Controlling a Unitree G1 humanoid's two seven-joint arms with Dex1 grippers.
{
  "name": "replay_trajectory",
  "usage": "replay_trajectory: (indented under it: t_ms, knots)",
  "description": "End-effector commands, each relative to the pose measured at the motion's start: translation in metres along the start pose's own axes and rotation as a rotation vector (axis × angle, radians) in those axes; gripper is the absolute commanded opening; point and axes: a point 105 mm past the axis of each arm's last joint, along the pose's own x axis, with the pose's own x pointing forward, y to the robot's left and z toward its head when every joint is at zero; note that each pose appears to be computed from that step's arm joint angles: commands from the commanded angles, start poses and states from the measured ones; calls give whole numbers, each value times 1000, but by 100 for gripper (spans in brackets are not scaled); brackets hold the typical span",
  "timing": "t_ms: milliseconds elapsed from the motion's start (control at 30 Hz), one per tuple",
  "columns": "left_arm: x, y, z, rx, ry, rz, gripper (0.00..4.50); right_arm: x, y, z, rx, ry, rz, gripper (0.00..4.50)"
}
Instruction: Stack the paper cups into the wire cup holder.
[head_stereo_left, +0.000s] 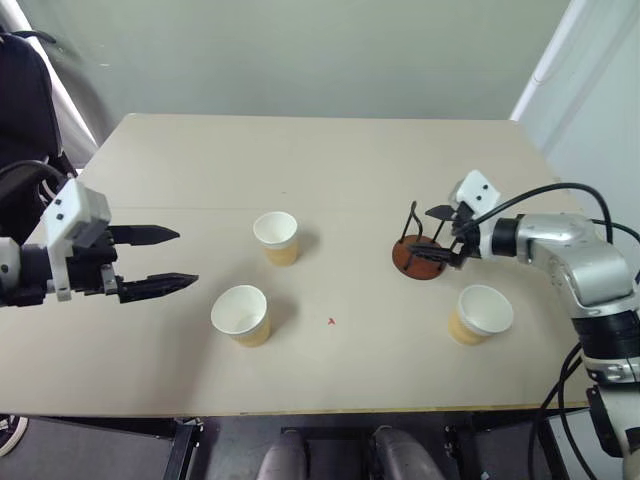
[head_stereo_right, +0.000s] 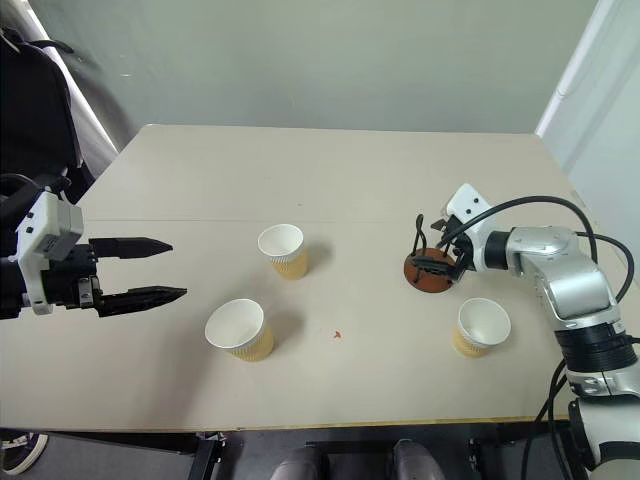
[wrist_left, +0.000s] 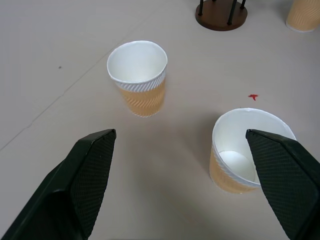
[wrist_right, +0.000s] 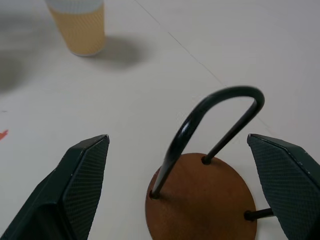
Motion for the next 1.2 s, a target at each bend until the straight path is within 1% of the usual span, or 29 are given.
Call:
replay_trajectory:
  t_ms: [33, 100, 300, 333, 467, 567, 700, 767, 833, 900, 1000, 1100, 1200]
  knots:
    - [-6, 0, 13, 46, -23, 23, 450, 1, -3, 12, -54, -22, -27, 322]
    - [-6, 0, 13, 45, -23, 24, 450, 3, -2, 12, -57, -24, -23, 253]
    - [-7, 0, 13, 46, -22, 29, 450, 9, 1, 16, -61, -39, -7, 27]
    - [-7, 0, 13, 47, -21, 30, 450, 9, 1, 16, -63, -41, -5, 4]
    - [-8, 0, 14, 49, -20, 34, 450, 4, 6, 23, -85, -79, 54, 4]
    - [-8, 1, 14, 51, -21, 35, 450, -11, 34, 43, -88, -188, 246, 4]
    - [-6, 1, 15, 53, -21, 28, 450, -33, 73, 61, -101, -269, 506, 4]
    - [-4, 2, 15, 53, -21, 25, 450, -37, 93, 67, -127, -288, 618, 4]
    - [-2, 3, 16, 56, -24, 15, 450, -36, 119, 65, -164, -282, 746, 4]
    - [1, 3, 18, 60, -25, 5, 450, -31, 133, 59, -197, -263, 813, 4]
    - [6, 4, 21, 66, -32, -9, 450, -10, 138, 48, -302, -216, 837, 4]
    - [7, 2, 23, 69, -31, -19, 450, -2, 143, 40, -378, -189, 915, 4]
    - [6, 2, 23, 68, -30, -16, 450, 6, 143, 36, -417, -173, 955, 4]
